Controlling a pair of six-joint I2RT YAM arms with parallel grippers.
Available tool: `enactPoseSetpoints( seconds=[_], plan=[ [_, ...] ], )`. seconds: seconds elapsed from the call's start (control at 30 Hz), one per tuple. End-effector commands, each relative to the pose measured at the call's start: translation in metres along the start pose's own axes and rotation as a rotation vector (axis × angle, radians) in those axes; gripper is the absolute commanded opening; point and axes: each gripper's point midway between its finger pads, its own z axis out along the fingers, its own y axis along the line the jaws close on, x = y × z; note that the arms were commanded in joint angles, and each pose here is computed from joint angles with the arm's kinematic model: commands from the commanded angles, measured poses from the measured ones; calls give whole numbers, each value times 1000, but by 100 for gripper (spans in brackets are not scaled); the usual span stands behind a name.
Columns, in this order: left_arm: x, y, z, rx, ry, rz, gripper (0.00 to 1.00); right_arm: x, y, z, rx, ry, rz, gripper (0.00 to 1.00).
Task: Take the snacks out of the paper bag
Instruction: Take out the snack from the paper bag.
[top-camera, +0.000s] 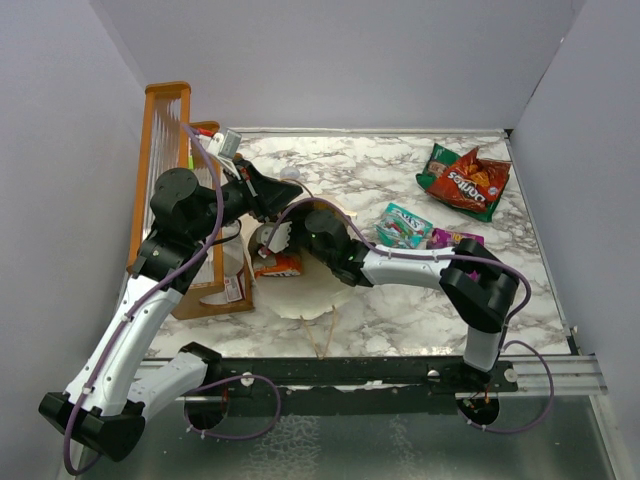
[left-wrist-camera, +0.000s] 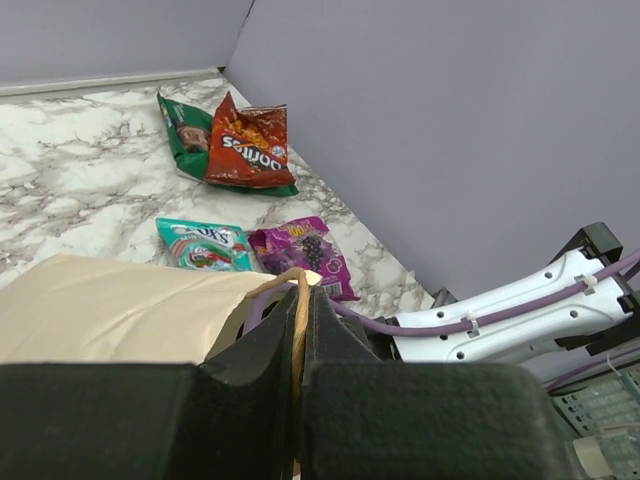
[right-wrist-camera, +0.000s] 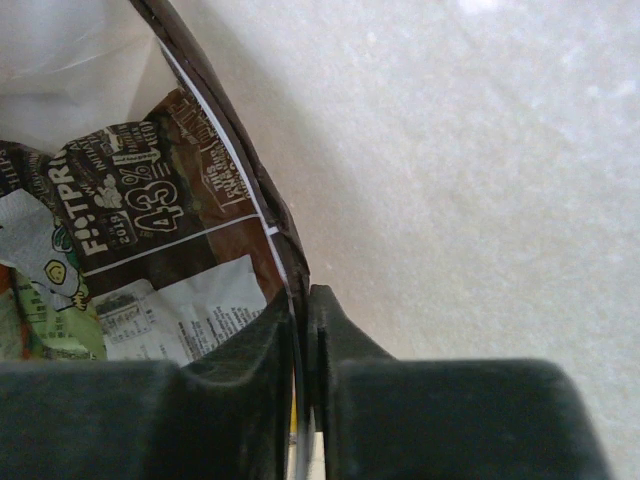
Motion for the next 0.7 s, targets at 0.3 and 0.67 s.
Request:
enactPoseSetpoints(
  seconds=[0.3,0.67],
  plan=[
    [-25,3,-8,-82,-97,36,0,-39,-23,-34,-7,-172,151,1],
    [-35,18,-12,-188,-131,29,0,-63,-52,-65,8,-262,212,1]
  ],
)
